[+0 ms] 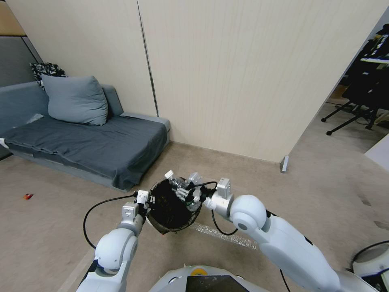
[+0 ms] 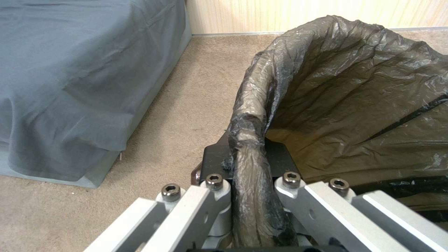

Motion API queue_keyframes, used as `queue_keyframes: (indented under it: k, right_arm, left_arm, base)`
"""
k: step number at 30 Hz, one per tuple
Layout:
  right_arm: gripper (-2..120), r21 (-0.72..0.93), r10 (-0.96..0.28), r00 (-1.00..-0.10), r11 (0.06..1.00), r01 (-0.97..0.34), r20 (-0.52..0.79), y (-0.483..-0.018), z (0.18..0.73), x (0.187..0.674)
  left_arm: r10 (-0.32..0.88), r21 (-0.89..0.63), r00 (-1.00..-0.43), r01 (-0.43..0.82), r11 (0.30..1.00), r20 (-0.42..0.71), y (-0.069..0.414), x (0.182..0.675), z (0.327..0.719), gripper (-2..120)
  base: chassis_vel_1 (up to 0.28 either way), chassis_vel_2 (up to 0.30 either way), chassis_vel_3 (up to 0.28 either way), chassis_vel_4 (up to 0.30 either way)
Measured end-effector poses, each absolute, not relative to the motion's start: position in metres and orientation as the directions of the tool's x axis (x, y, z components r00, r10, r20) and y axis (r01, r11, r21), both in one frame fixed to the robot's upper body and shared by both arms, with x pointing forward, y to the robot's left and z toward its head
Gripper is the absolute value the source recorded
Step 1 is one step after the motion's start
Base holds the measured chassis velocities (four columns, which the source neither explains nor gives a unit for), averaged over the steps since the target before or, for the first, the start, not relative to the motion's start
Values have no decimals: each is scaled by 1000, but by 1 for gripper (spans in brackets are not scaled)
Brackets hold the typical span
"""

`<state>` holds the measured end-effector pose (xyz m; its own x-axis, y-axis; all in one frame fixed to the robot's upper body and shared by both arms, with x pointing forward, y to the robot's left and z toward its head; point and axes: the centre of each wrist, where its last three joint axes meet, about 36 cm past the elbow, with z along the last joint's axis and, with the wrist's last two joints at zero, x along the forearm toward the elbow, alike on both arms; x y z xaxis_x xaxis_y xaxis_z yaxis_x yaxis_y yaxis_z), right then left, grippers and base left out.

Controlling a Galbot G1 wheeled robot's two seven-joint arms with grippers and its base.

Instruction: Pick up the trash bin, then pick up the garbage from the floor and place it into the trash bin.

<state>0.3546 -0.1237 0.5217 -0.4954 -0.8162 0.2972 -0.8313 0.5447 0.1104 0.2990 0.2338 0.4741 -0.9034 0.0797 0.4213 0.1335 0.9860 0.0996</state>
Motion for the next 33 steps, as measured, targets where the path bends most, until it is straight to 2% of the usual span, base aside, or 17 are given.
queue_keyframes:
  k: [2, 4, 5, 12, 13, 15, 17, 21, 33]
  right_arm:
    - [31, 110, -816, -495, 545, -831, 297, -124, 522, 355]
    - [40, 86, -773, -525, 587, -805, 355, -123, 513, 353]
    - [40, 86, -773, -525, 587, -805, 355, -123, 513, 353]
    - [68, 84, -749, -551, 617, -782, 368, -120, 508, 351]
    - [68, 84, -749, -551, 617, -782, 368, -120, 508, 351]
    - [80, 85, -745, -559, 624, -776, 364, -119, 509, 351]
    - [84, 87, -743, -562, 627, -774, 363, -119, 509, 352]
    - [98, 91, -742, -573, 635, -767, 347, -121, 515, 353]
    - [100, 117, -732, -632, 672, -731, 255, -148, 549, 350]
  left_arm:
    - [80, 100, -903, 133, 986, 421, 234, 299, 474, 5]
    - [81, 98, -904, 134, 986, 421, 233, 298, 474, 5]
    - [81, 98, -904, 134, 986, 421, 233, 298, 474, 5]
    - [82, 97, -905, 134, 986, 419, 234, 297, 476, 5]
    - [82, 97, -905, 134, 986, 419, 234, 297, 476, 5]
    - [83, 96, -905, 135, 986, 418, 234, 297, 476, 5]
    - [83, 95, -905, 135, 986, 418, 234, 297, 476, 5]
    - [85, 95, -904, 137, 986, 418, 234, 298, 476, 5]
    - [87, 90, -903, 137, 987, 422, 233, 299, 474, 5]
  base:
    - [0, 0, 0, 0]
    - [0, 0, 0, 0]
    - [0, 0, 0, 0]
    - [0, 0, 0, 0]
    - [0, 0, 0, 0]
    - [0, 0, 0, 0]
    - [0, 0, 0, 0]
    - [0, 0, 0, 0]
    - [0, 0, 0, 0]
